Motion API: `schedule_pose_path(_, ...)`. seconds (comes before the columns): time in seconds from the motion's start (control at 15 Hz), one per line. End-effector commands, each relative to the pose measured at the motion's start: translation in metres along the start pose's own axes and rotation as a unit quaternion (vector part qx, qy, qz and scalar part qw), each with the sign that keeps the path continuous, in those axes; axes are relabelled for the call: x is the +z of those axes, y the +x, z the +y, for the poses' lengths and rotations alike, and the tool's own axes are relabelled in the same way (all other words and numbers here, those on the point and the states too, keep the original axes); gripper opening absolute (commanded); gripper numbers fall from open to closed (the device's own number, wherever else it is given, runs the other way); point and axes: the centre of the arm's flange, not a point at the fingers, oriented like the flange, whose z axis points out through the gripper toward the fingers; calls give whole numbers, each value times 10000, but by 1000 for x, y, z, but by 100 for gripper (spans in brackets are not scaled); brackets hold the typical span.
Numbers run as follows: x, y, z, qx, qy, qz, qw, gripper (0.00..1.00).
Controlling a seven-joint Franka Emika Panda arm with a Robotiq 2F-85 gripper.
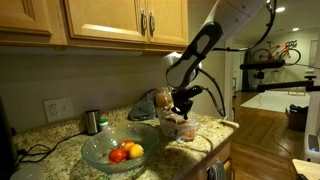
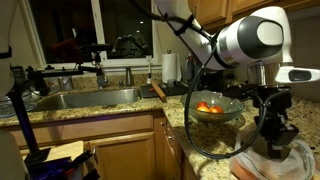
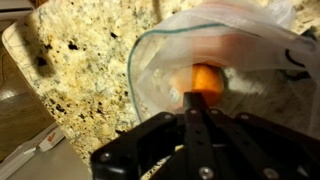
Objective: Pick a peach from the bag and place it in the bowl
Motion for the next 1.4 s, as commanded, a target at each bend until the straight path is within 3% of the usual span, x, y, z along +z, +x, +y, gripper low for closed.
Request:
schedule_pose_path(0.0,-9,6,-7,21,379,-26,9993,0)
schedule_pose_path(0.67,6,5,-10,-33,551,-244,9982,0)
schedule_pose_path(1.33,24,-2,-2,-135,239,-327,9991,0)
